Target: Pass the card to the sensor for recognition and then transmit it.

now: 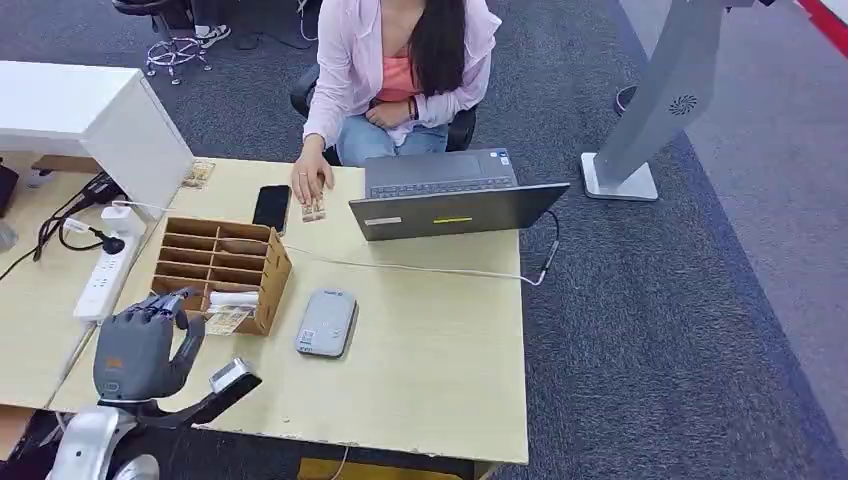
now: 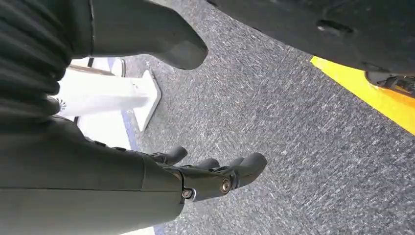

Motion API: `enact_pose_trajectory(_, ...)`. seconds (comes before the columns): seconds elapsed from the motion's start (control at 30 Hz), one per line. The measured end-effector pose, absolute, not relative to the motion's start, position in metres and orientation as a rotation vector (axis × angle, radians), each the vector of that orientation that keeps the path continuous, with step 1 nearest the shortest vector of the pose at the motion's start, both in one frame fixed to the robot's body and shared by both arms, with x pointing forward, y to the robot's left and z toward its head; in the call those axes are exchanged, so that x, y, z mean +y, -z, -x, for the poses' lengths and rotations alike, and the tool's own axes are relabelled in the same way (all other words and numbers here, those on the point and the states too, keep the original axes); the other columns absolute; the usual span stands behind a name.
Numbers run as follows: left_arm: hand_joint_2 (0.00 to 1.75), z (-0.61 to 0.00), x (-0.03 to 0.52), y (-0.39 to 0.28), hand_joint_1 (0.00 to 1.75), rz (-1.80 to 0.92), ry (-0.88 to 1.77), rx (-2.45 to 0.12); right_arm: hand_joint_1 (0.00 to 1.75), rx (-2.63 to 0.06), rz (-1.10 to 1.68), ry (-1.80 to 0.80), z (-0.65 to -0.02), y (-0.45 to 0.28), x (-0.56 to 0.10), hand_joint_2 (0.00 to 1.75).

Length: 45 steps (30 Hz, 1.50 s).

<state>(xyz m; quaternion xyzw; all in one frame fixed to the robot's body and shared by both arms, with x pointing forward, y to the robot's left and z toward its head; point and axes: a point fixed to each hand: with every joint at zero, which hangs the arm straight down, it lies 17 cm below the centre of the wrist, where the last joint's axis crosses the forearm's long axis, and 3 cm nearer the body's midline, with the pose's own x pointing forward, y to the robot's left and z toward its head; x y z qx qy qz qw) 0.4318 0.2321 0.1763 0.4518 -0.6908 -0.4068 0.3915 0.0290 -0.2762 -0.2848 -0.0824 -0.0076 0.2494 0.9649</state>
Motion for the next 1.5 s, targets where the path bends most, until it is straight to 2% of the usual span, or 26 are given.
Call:
enact_pose_trajectory(0.9,1.75,-0.456,0.263,-0.099,0.00,-1.077,1.117,-1.506,0.00,-0.019,0.153,-0.548,-0.029,0.285,-0.274,1.75)
enact_pose_trajectory(1.5,1.75,-0.469,0.286,-0.071,0.00,-1.106,1.139,-1.418,0.00,-0.025,0.152,-0.574,-0.030,0.285,-0.275,1.75)
